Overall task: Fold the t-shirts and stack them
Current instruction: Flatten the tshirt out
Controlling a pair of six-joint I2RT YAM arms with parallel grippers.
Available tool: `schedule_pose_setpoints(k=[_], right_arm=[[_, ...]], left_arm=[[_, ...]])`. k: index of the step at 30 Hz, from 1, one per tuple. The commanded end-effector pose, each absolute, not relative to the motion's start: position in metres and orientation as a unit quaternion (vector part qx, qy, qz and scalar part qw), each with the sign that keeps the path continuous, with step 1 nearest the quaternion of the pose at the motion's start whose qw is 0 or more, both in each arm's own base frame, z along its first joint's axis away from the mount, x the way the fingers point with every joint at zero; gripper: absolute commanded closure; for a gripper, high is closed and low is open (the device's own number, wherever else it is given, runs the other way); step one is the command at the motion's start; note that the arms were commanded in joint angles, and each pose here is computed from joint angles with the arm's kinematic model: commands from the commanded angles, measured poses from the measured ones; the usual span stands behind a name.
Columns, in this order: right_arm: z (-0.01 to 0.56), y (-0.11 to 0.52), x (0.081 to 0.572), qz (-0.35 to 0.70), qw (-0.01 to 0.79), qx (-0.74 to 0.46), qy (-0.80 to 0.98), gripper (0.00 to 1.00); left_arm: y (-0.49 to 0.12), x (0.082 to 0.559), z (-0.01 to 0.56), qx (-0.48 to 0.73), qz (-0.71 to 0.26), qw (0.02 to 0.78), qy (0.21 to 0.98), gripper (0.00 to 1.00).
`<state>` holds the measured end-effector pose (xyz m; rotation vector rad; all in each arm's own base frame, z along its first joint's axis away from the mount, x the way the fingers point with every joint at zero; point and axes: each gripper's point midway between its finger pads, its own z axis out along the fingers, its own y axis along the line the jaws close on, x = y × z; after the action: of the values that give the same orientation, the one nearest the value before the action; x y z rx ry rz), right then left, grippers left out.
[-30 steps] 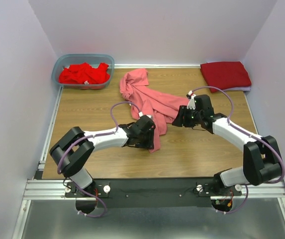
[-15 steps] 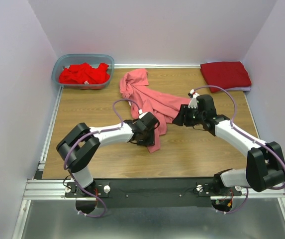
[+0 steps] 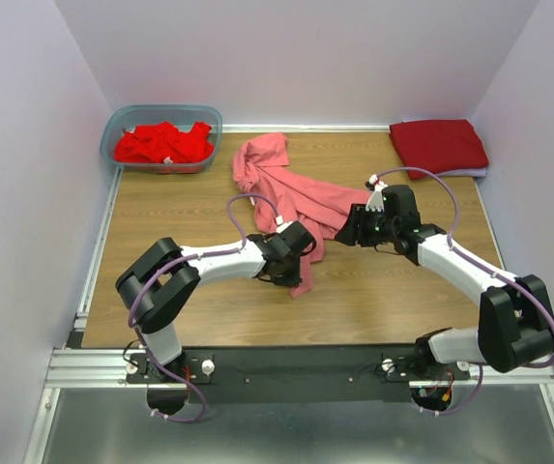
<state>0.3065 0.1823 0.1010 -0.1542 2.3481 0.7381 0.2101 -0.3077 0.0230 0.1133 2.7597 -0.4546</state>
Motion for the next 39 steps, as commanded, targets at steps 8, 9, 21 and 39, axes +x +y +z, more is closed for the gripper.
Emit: schedule_pose_setpoints(k=[8,9,21,39], right_arm=[[0.100,0.189,0.302,0.299,0.327,-0.079,0.893,0.44],[0.098,0.189,0.302,0.299,0.325,-0.081,0.894,0.44],[0.075,0.213,0.311,0.324,0.280,-0.077,0.900,0.44],[0.030,0.259,0.332,0.401,0.213,-0.015,0.891,0.47]], left_arm=[[-0.287,0.218,0.049,0.016,-0.118,0.203,0.972,1.00],[-0.285,0.221,0.055,0.021,-0.116,0.210,0.971,1.00],[-0.216,0.295,0.151,-0.007,-0.130,0.328,0.936,1.00],[-0.096,0.360,0.164,-0.078,-0.055,0.442,0.892,1.00]])
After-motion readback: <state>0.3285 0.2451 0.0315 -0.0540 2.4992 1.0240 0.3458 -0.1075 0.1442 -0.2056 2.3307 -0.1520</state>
